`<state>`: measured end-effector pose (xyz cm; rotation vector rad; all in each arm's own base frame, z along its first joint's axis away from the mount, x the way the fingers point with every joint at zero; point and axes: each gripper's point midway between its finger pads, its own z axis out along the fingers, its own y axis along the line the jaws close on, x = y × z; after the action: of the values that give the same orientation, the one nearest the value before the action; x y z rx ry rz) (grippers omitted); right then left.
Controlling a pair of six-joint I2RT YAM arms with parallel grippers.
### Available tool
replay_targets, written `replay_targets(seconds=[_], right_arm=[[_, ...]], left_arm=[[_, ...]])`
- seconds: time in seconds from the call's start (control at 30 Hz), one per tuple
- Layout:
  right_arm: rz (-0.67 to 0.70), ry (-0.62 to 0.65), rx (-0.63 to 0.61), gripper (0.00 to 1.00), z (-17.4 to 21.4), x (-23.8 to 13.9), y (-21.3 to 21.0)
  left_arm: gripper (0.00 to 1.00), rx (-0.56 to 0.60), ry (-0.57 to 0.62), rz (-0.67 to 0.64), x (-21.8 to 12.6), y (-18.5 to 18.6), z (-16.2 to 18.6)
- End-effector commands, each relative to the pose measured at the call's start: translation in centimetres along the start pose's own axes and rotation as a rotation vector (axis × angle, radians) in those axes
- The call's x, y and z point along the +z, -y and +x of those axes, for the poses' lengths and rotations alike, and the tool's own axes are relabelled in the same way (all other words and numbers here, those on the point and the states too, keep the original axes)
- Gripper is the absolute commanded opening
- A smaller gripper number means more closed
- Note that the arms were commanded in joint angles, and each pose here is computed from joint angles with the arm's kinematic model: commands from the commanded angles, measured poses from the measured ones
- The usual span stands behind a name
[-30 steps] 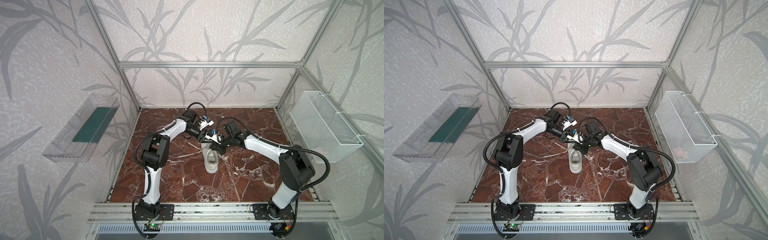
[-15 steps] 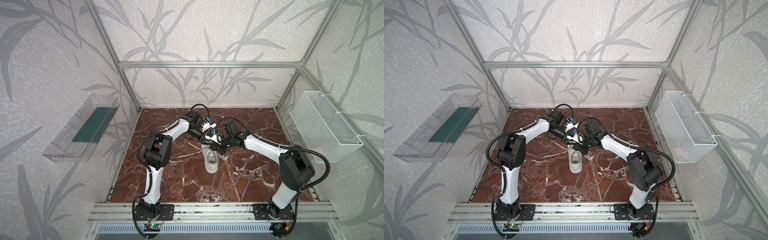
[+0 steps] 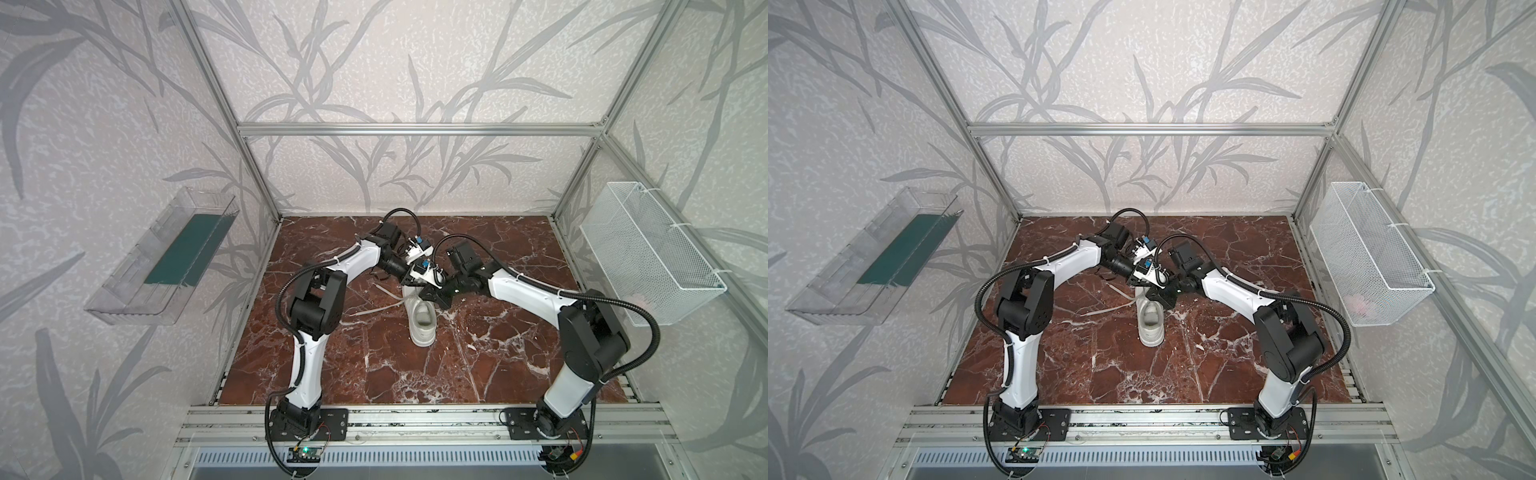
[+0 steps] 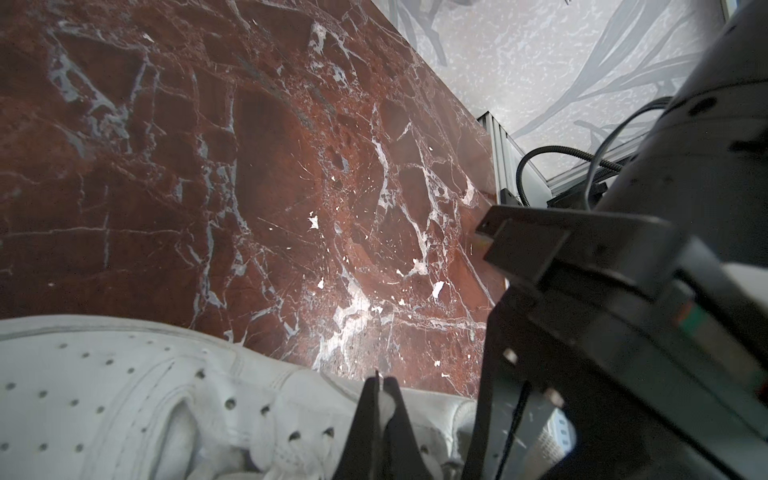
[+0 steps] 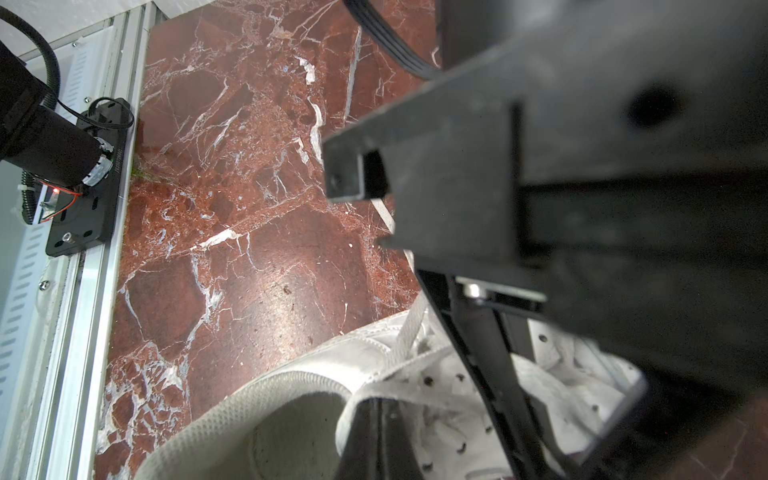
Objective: Tie the shoes
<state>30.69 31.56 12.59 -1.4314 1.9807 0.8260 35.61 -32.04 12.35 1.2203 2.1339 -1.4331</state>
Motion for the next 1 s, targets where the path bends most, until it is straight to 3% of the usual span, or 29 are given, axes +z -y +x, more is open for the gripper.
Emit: replay_targets(seconds=[0.0,0.17,0.33,0.47,0.6,0.73,0.77,0.87,0.97], right_arm=[[0.003,-0.005,0.001,0.0,0.28,-0.34,-0.14],[-0.002,-0.007,-0.001,0.0,0.44,-0.26,-0.27],[-0.004,-0.005,0.0,0.0,0.31,-0.25,-0.21],[-0.007,-0.005,0.0,0.0,0.25,-0.27,-0.24],[-0.008,-0.002,0.001,0.0,0.14,-0.33,-0.28],[-0.009,-0.004,0.001,0.0,0.2,-0.29,-0.3],[-0.011,-0.004,0.0,0.0,0.21,-0.3,-0.35],[-0.01,-0.005,0.0,0.0,0.23,-0.29,-0.3],[-0.013,-0.005,0.001,0.0,0.2,-0.29,-0.32]], left_arm=[[0.01,0.037,0.065,0.005,-1.29,1.22,-1.93],[0.21,0.039,0.087,0.002,-1.79,1.36,-2.12],[0.24,0.041,0.092,-0.001,-1.87,1.51,-2.28],[0.19,0.041,0.092,-0.006,-1.94,1.47,-2.41],[0.02,0.042,0.094,-0.008,-2.02,1.42,-2.51],[0.0,0.035,0.093,-0.008,-2.01,1.4,-2.47],[0.03,0.032,0.093,-0.008,-2.01,1.34,-2.45],[0.26,0.031,0.091,-0.005,-1.81,1.3,-2.52],[0.32,0.031,0.083,-0.004,-1.59,1.23,-2.59]])
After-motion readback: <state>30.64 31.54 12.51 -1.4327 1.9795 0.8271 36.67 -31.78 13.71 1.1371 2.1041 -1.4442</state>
